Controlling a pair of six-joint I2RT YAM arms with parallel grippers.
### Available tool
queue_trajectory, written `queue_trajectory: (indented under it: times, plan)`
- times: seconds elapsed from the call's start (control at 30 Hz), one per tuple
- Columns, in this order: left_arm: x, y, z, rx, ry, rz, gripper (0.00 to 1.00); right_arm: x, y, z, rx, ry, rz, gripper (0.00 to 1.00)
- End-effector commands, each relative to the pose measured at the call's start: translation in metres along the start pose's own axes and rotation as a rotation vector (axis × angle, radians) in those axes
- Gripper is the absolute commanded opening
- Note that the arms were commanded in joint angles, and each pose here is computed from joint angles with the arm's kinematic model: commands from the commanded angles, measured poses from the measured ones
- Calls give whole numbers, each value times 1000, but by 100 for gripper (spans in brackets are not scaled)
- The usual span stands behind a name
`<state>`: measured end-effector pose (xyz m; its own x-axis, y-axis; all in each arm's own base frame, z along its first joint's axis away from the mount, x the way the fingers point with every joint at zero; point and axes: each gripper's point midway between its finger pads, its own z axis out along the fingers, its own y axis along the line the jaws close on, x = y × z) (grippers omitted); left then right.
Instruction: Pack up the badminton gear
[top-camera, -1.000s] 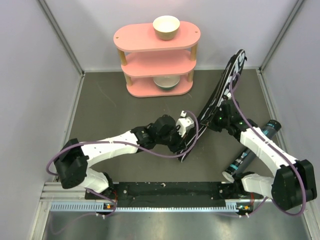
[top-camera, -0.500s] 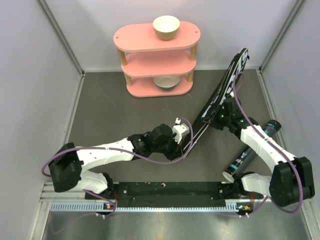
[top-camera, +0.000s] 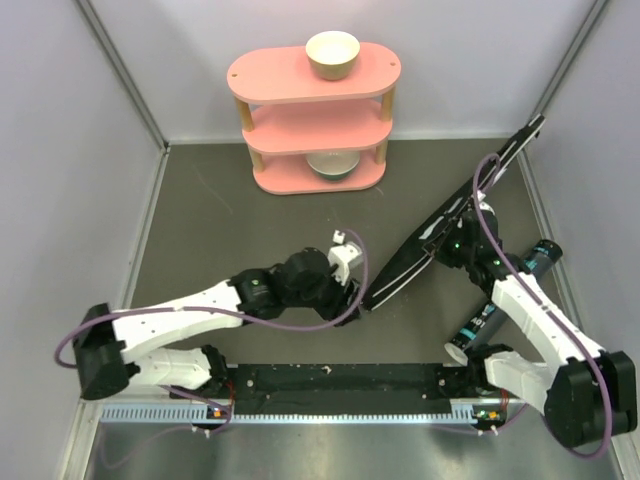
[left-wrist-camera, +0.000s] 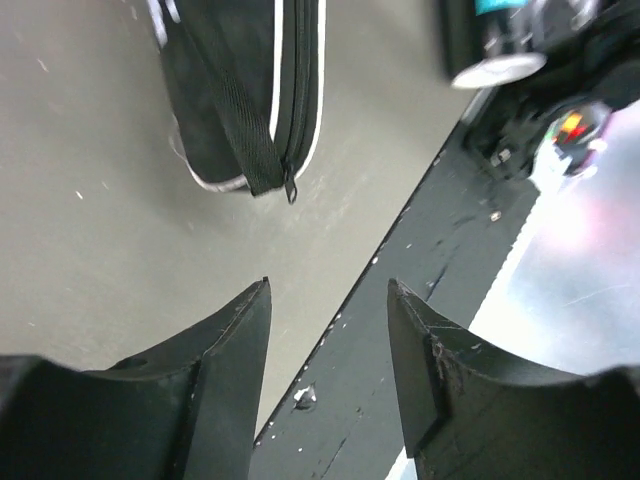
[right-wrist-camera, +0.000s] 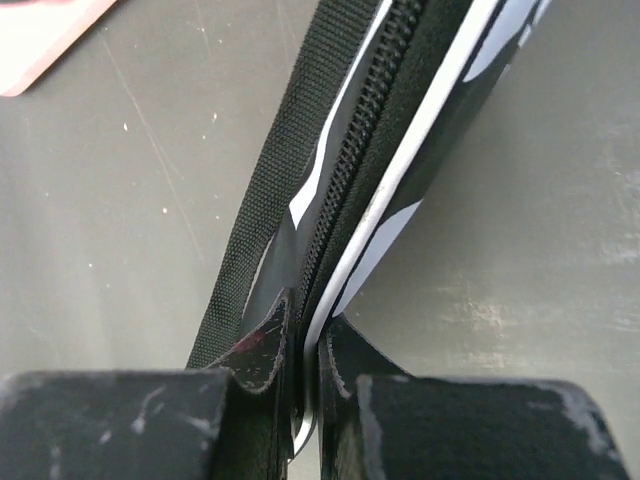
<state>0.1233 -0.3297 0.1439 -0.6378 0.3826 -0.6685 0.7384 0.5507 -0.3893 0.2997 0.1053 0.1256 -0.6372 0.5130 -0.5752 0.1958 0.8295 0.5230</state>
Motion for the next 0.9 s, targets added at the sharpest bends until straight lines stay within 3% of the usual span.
queue_trajectory:
  times: [0.0, 0.03, 0.1, 0.27, 0.53, 0.63, 0.67, 0.73, 0.77, 0.87]
  plan:
    - [-50, -13, -42, 37, -223, 46, 55, -31, 14, -19, -111, -185, -89, 0]
    - [-52, -10, -44, 22, -243, 44, 56, -12, 14, -14, -167, -129, -77, 0]
    - [-54, -8, -48, 18, -263, 47, 56, -19, 32, -12, -292, -173, -6, 0]
    - [-48, -7, -53, 25, -246, 31, 56, 2, 34, 11, -375, -64, 70, 0]
    - [-41, -2, -61, 13, -292, -7, 56, 30, -2, 10, -243, 13, 53, 0]
    - [-44, -6, -62, 38, -307, -1, 56, 39, -22, -1, -156, 7, 52, 14]
    - [-45, -7, -62, 42, -309, 1, 56, 49, -33, -5, -107, 39, 62, 27]
    - [-47, -9, -61, 52, -304, 7, 56, 44, -35, -15, -88, 6, 57, 42]
    - [-47, -10, -61, 54, -301, 11, 56, 53, -44, -20, -42, 43, 58, 60]
    - [-49, -12, -63, 56, -302, 12, 56, 53, -56, -34, 63, 80, 43, 78]
